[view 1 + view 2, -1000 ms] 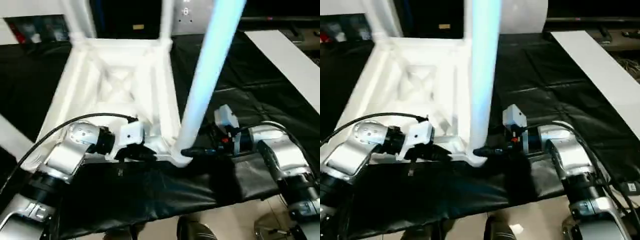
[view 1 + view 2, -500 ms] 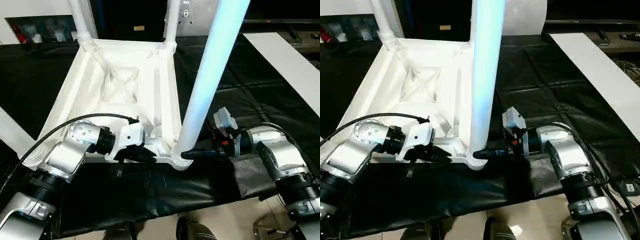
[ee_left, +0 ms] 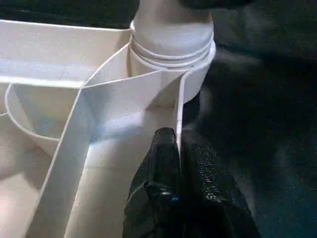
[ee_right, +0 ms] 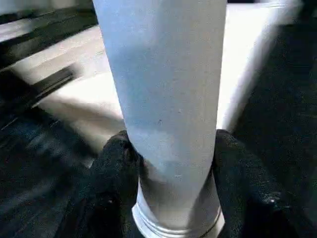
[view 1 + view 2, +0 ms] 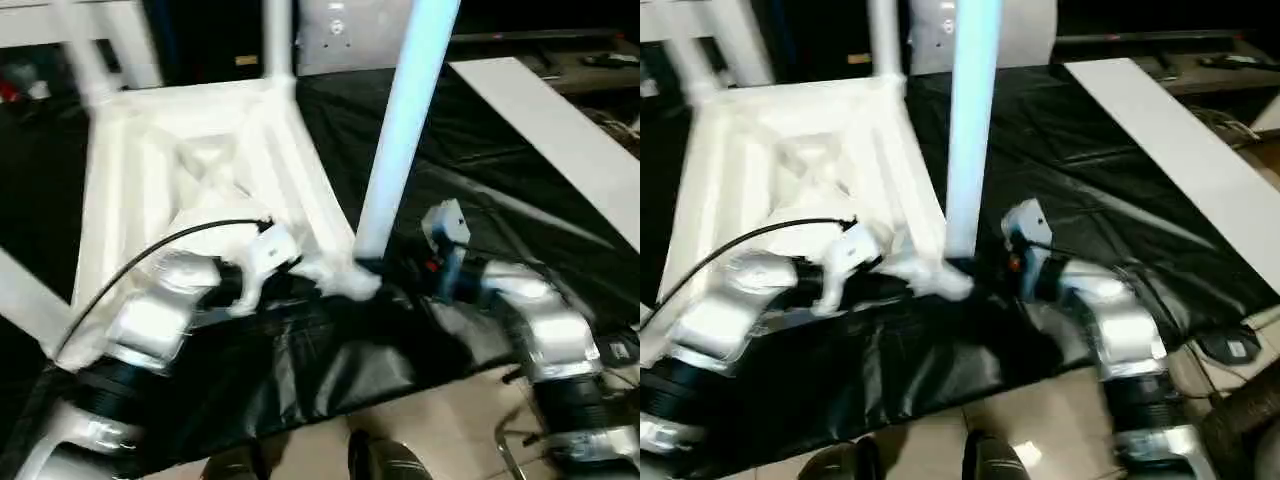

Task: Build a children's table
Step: Rotate leg to tighten

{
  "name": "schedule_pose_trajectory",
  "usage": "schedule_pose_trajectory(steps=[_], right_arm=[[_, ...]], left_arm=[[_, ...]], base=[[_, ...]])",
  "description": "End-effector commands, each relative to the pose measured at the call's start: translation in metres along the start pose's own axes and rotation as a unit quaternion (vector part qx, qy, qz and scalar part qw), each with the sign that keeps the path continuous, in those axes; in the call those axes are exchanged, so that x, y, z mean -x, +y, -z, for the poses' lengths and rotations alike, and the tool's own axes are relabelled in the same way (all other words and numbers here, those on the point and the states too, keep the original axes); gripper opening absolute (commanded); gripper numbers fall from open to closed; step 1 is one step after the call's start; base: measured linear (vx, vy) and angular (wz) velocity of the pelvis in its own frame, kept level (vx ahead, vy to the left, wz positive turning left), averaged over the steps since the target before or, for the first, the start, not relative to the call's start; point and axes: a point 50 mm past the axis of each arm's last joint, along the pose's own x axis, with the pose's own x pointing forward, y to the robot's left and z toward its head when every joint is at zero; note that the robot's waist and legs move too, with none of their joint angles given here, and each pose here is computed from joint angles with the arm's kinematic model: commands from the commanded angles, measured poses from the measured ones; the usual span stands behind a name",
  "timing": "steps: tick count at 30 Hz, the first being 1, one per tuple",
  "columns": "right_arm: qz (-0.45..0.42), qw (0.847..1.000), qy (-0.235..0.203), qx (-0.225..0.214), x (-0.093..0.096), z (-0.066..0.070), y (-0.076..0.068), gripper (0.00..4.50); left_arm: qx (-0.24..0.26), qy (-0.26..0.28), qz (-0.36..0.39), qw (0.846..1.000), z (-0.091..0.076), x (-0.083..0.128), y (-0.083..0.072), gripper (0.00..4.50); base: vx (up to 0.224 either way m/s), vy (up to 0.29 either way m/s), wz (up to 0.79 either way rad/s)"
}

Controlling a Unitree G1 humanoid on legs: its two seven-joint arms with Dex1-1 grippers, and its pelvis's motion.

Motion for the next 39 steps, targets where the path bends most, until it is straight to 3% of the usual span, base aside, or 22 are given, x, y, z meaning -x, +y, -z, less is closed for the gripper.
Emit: schedule_pose_trajectory(steps=[1, 6, 8, 15, 19, 22, 25, 28, 33, 39], right_arm=[[-0.031, 0.999, 0.001, -0.03, -0.036, 0.001, 0.039, 1.91], [0.061, 0.995, -0.026, -0.079, -0.055, -0.004, 0.042, 1.91], [0.051, 0.995, -0.034, -0.077, -0.053, -0.004, 0.042, 2.47], [0.05, 0.998, -0.027, -0.036, -0.031, 0.001, 0.024, 3.04], [0.011, 0.999, -0.032, 0.011, -0.002, -0.004, 0.002, 3.55], [-0.016, 0.999, -0.026, 0.037, 0.009, -0.008, -0.004, 3.59], [-0.062, 0.996, -0.001, 0.062, 0.021, -0.011, -0.012, 3.99], [-0.082, 0.994, 0.008, 0.073, 0.025, -0.012, -0.013, 3.99], [-0.203, 0.973, 0.043, 0.096, 0.036, -0.015, -0.011, 3.99], [-0.285, 0.949, 0.069, 0.115, 0.038, -0.015, -0.01, 3.47]], left_arm=[[-0.01, -0.077, 0.012, 0.997, -0.04, -0.027, -0.025, 0.0], [-0.009, -0.071, -0.023, 0.997, -0.046, -0.037, -0.031, 0.0], [-0.014, -0.061, -0.027, 0.998, -0.041, -0.034, -0.028, 0.0], [-0.035, -0.028, -0.03, 0.999, -0.027, -0.02, -0.018, 0.0], [-0.065, -0.003, 0.004, 0.998, -0.012, -0.002, -0.009, 0.0], [-0.073, 0.006, 0.029, 0.997, -0.006, 0.005, -0.007, 0.0], [-0.106, 0.019, 0.09, 0.99, 0.001, 0.016, -0.007, 0.0], [-0.113, 0.027, 0.108, 0.987, 0.004, 0.02, -0.007, 0.0], [-0.138, 0.034, 0.181, 0.973, 0.004, 0.029, -0.005, 0.0], [-0.166, 0.044, 0.231, 0.958, 0.002, 0.032, -0.002, 0.0]], base=[[0.0, 0.0, 0.0], [0.0, 0.0, 0.0], [0.0, 0.0, 0.0], [0.0, 0.0, 0.0], [0.0, 0.0, 0.0], [0.0, 0.0, 0.0], [0.0, 0.0, 0.0], [0.0, 0.0, 0.0], [0.0, 0.0, 0.0], [0.0, 0.0, 0.0]])
